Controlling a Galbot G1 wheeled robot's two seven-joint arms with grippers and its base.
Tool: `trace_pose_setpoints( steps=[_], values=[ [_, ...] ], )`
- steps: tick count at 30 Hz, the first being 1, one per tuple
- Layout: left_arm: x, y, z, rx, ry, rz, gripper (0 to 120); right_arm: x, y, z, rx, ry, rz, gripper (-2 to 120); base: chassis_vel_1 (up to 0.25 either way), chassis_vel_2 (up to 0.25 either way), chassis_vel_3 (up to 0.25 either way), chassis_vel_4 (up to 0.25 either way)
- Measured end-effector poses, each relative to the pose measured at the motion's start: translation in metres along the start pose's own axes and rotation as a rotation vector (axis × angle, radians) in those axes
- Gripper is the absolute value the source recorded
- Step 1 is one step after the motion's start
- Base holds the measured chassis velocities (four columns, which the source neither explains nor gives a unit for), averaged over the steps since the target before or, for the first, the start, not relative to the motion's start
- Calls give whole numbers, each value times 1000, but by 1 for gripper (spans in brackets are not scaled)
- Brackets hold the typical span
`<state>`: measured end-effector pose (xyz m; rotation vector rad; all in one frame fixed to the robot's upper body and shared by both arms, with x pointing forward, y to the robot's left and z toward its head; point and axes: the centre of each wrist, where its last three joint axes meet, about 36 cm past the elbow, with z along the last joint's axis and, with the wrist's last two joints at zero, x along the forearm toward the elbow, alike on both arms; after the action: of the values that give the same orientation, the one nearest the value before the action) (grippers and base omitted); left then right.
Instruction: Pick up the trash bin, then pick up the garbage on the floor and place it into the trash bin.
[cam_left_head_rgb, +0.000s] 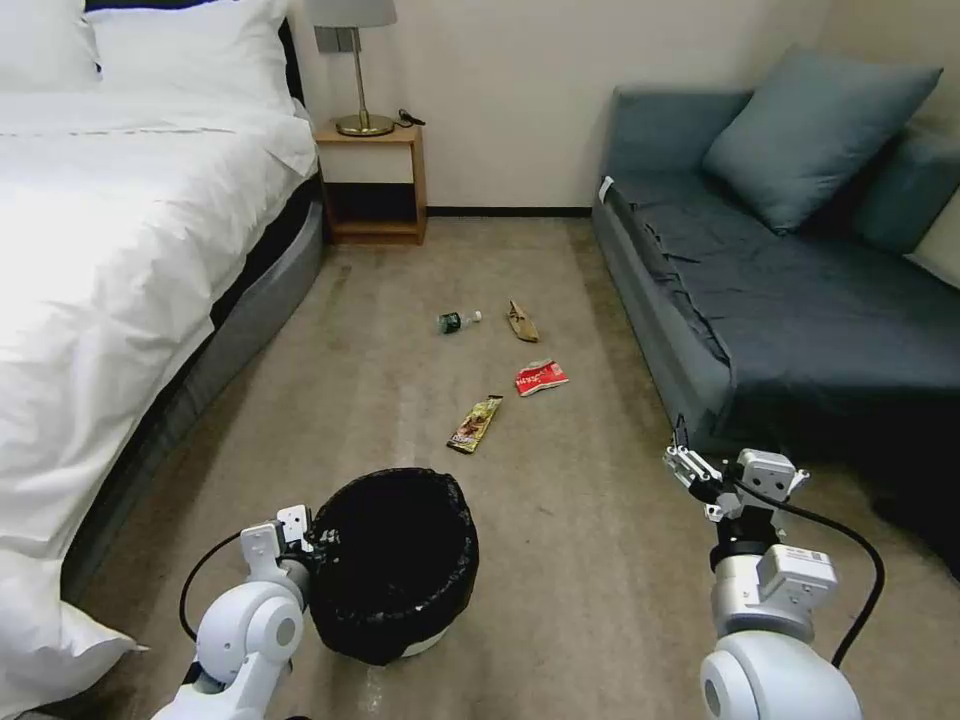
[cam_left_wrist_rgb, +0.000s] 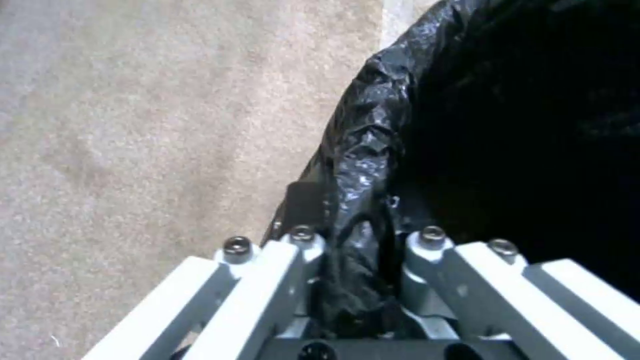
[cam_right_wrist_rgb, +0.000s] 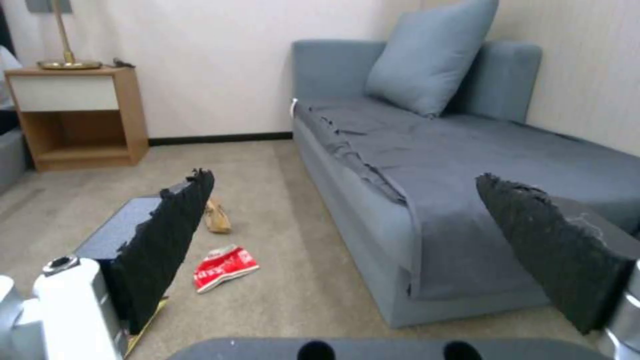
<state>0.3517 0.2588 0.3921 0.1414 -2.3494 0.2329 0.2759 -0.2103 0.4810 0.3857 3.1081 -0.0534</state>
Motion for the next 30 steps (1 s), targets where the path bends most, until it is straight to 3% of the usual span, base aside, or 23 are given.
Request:
trace_pose_setpoints(
  steps=[4, 9, 13, 16, 18, 20, 25, 30],
  values=[
    [3, 1, 0, 15, 3, 12, 4, 1, 0, 0, -3, 1, -1, 100, 0, 0, 0, 0],
    [10, 3, -3, 37, -8, 13, 4, 2, -1, -1, -23, 5, -5, 100, 0, 0, 0, 0],
    [30, 10, -16, 46, -77, -15, 3, 2, -1, -2, -45, 9, -1, 100, 0, 0, 0, 0],
    [55, 14, -32, 52, -164, -21, 3, 2, -3, 0, -58, 3, -2, 100, 0, 0, 0, 0],
    [59, 15, -35, 52, -181, -24, 3, 2, -4, 0, -66, -1, -3, 100, 0, 0, 0, 0],
    [77, 14, -43, 33, -253, -46, 3, 1, -3, 1, -96, -19, -12, 100, 0, 0, 0, 0],
    [97, 13, -48, 12, -322, -65, 3, -4, -2, 5, -116, -43, -46, 100, 0, 0, 0, 0],
    [100, 17, -48, 22, -330, -78, 3, -5, 2, 8, -128, -44, -79, 100, 0, 0, 0, 0]
  ],
)
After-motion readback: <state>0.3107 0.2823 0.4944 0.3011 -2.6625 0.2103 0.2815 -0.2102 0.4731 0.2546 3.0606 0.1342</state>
